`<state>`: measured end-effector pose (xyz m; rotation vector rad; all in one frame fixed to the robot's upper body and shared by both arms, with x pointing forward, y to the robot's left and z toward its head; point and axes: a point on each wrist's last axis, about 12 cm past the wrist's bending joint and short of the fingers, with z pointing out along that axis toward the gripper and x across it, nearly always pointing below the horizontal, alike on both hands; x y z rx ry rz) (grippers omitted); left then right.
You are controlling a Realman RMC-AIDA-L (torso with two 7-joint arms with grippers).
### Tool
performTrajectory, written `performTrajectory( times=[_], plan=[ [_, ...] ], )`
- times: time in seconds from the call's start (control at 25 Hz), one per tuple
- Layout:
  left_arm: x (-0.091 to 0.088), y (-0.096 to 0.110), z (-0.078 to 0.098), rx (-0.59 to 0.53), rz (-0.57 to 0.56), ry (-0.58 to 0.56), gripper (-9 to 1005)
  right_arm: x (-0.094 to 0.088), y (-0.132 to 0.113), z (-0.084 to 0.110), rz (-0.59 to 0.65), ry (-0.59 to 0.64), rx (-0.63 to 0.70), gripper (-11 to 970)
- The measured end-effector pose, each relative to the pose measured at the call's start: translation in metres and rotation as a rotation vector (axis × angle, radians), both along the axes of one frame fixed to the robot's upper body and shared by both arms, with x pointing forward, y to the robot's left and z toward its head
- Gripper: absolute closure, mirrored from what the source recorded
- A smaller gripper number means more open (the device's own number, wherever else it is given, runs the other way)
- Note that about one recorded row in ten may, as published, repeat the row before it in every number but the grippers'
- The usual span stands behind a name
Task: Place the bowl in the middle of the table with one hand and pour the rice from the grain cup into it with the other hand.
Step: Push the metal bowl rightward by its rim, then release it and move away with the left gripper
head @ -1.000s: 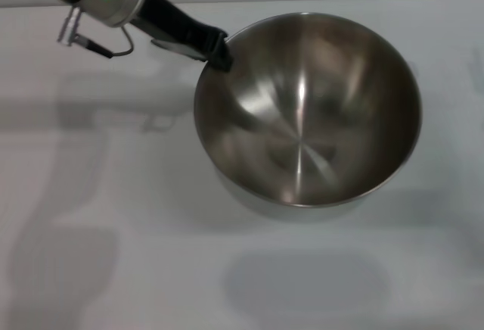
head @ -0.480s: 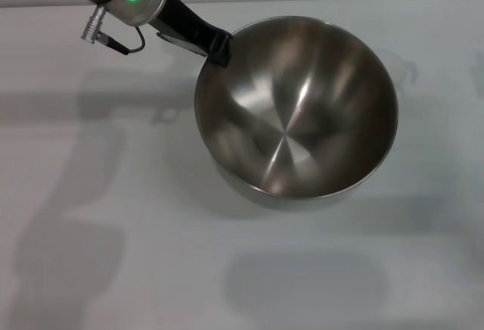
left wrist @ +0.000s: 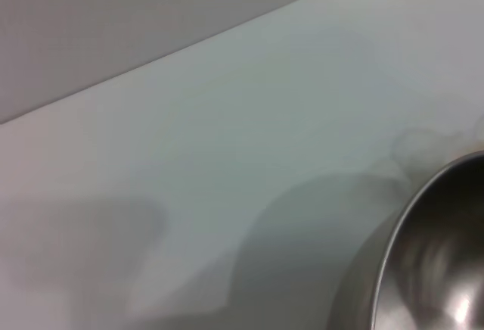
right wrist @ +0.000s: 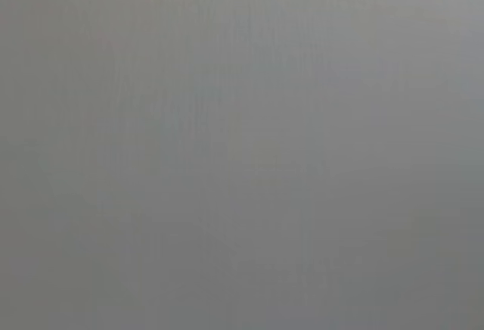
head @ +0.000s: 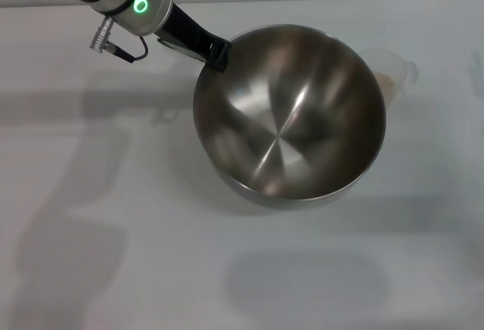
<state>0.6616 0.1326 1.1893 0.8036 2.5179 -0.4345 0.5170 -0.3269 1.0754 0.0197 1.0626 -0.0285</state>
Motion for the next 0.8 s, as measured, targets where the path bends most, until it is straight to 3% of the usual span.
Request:
performTrajectory(
  times=[0.8],
  plan=[
    [0.005,0.008,-0.013,0.022,0.047,0.002,939,-0.002,-0.001,-0.001,-0.003,0.003,0.000,260]
  ],
)
